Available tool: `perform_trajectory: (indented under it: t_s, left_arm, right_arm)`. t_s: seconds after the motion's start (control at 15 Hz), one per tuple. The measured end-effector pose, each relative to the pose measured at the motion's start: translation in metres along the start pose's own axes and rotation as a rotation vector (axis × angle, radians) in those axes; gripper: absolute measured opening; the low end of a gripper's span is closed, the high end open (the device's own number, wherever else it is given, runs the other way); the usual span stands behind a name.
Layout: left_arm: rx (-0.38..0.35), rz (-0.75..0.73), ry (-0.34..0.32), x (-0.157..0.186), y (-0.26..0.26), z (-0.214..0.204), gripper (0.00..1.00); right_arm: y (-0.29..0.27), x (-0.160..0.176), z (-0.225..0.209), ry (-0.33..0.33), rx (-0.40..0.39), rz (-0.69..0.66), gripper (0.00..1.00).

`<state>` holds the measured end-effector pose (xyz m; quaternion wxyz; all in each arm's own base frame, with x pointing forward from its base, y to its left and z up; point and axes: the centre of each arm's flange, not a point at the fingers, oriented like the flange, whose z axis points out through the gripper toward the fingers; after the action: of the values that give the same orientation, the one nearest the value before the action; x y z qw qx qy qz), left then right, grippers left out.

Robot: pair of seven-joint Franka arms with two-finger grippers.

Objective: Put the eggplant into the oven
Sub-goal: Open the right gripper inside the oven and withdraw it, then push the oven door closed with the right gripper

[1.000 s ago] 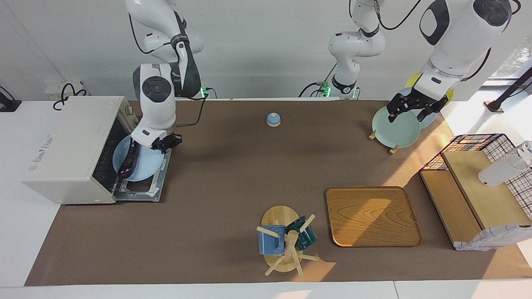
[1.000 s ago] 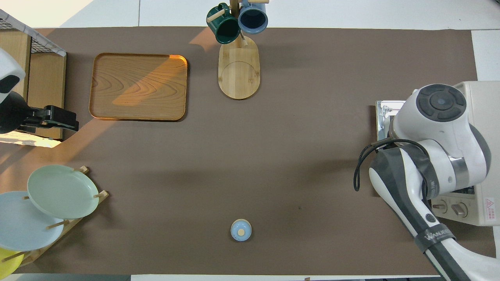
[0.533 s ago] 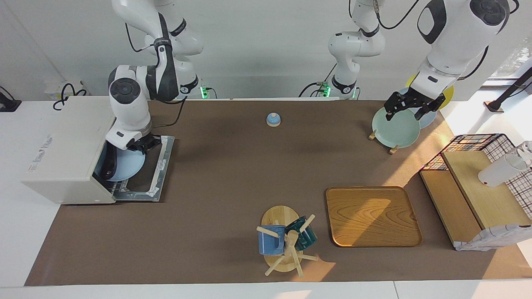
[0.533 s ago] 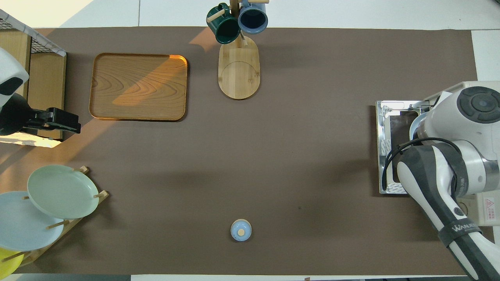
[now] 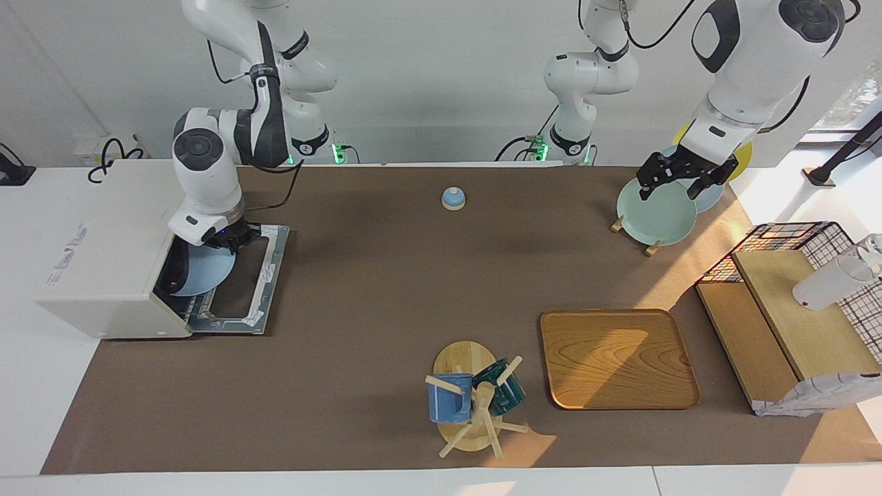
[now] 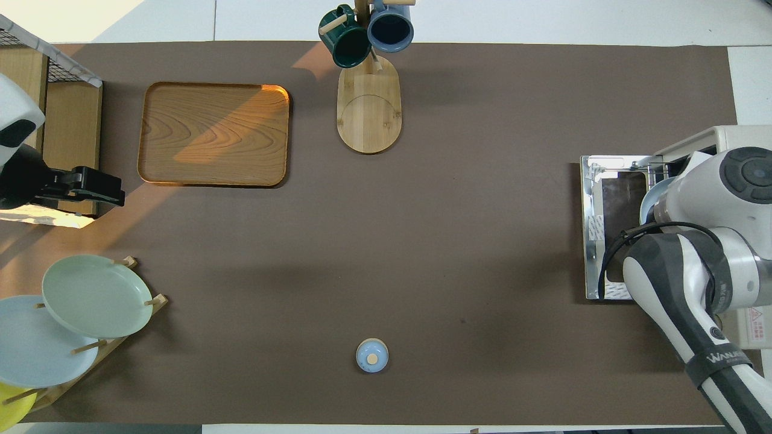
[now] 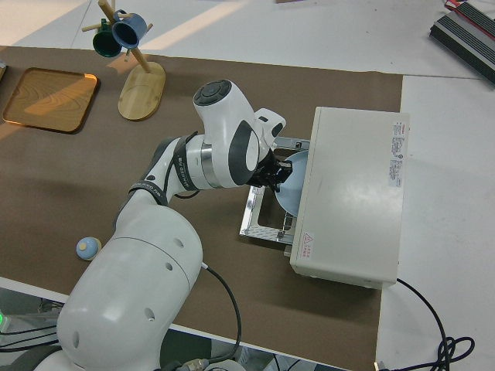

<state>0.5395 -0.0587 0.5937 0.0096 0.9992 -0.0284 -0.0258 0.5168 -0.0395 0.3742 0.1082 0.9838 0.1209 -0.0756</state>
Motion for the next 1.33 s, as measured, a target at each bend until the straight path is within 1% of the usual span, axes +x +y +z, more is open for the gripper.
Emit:
perform_trajectory:
  t_s: [0.2, 0.33, 0.4, 0.47, 0.67, 0.8, 0.87, 0.93, 1.0, 1.13, 1.2, 1.33]
  left_arm:
    - [0.000, 0.001, 0.000, 0.000, 0.000, 0.000, 1.00]
    - [0.000, 0.001, 0.000, 0.000, 0.000, 0.000, 1.00]
    - [0.000, 0.001, 0.000, 0.000, 0.000, 0.000, 1.00]
    - [0.000, 0.000, 0.000, 0.000, 0.000, 0.000, 1.00]
    - [0.000, -0.002, 0.000, 0.000, -0.002, 0.000, 1.00]
    - [0.000, -0.003, 0.000, 0.000, -0.003, 0.000, 1.00]
    - [0.000, -0.004, 0.001, 0.000, -0.003, 0.000, 1.00]
    - [0.001, -0.004, 0.001, 0.000, -0.003, -0.001, 1.00]
    - [0.001, -0.005, 0.002, 0.000, -0.004, -0.001, 1.00]
    - [0.001, -0.010, 0.003, 0.000, -0.007, -0.001, 1.00]
    - [0.001, -0.011, 0.003, 0.000, -0.010, -0.002, 1.00]
    - [0.001, -0.006, 0.004, 0.000, -0.017, -0.002, 1.00]
  right_arm:
    - [0.004, -0.002, 0.005, 0.001, 0.004, -0.004, 0.05]
    - [0.003, -0.003, 0.007, -0.003, 0.005, -0.006, 0.19]
    - [0.003, -0.003, 0.007, -0.002, 0.005, -0.006, 0.19]
    - [0.003, -0.003, 0.006, -0.002, 0.004, -0.007, 0.23]
    - [-0.001, 0.001, -0.005, -0.001, 0.033, 0.004, 0.24]
    - [-0.011, 0.009, -0.023, 0.005, 0.065, 0.006, 0.22]
    - [-0.022, 0.016, -0.034, 0.026, 0.082, 0.006, 0.20]
    - [-0.036, 0.023, -0.043, 0.051, 0.092, 0.024, 0.08]
    - [-0.056, 0.031, -0.049, 0.079, 0.092, 0.054, 0.01]
    - [-0.099, 0.048, -0.042, 0.117, 0.092, 0.101, 0.01]
    - [-0.114, 0.055, -0.028, 0.119, 0.094, 0.113, 0.01]
    - [-0.123, 0.065, 0.006, 0.094, 0.088, 0.110, 0.01]
